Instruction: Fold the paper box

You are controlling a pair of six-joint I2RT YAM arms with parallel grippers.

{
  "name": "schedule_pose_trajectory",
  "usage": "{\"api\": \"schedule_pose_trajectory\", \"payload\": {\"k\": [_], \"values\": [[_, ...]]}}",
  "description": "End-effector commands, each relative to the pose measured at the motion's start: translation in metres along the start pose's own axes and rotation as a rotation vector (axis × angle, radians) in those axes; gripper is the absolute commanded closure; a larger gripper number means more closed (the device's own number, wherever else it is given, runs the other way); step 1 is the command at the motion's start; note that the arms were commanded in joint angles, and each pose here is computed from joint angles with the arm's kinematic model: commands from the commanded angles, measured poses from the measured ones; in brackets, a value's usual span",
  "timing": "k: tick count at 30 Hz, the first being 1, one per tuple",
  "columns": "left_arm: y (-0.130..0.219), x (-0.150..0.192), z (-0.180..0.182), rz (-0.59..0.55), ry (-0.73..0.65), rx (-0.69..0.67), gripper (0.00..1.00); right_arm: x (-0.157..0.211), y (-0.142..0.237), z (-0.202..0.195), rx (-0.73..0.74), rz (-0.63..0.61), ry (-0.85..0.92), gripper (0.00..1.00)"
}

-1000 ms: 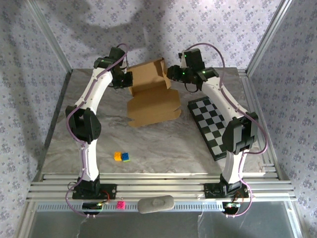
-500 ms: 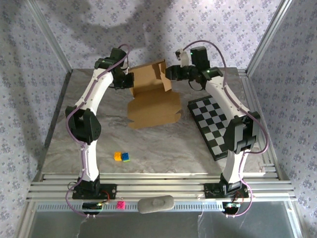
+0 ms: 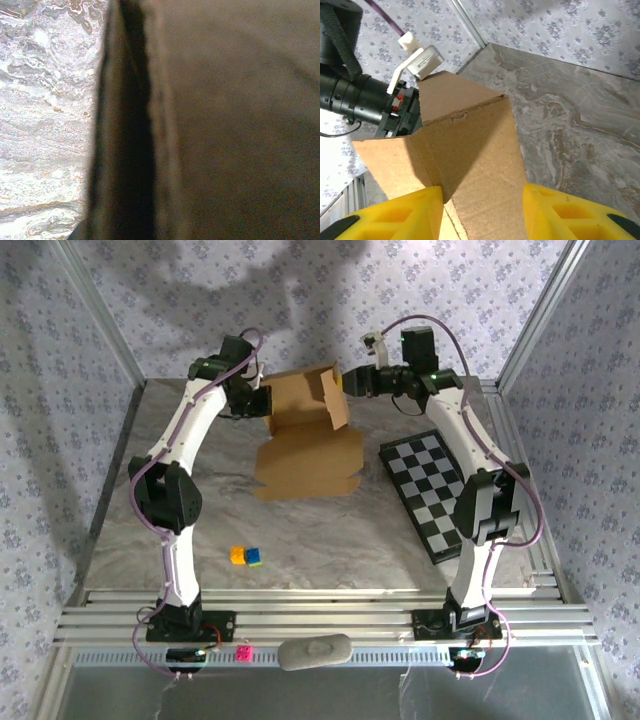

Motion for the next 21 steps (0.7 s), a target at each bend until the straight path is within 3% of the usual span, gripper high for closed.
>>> {"api": "schedule_pose_trajectory", "payload": {"k": [1, 21], "values": [[0.022, -0.004, -0.014, -0.042, -0.028, 0.049, 1.00, 0.004, 0.000, 0.012, -0.035, 0.021, 0.031, 0.53], [0.026, -0.005, -0.016, -0.051, -0.031, 0.059, 1.00, 0.016, -0.006, 0.024, -0.010, 0.069, 0.092, 0.42]]}}
Point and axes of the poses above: each hand's point on the last joint's axis, 136 mm out from that joint toward the fingers, its own y axis back along the fingers, its own z axis along the line the jaws close on, x = y × z, the point moved 1 cm from there along y, back along the fingers, and after that the axes turned 6 degrees about y, right-handed, at the moved point
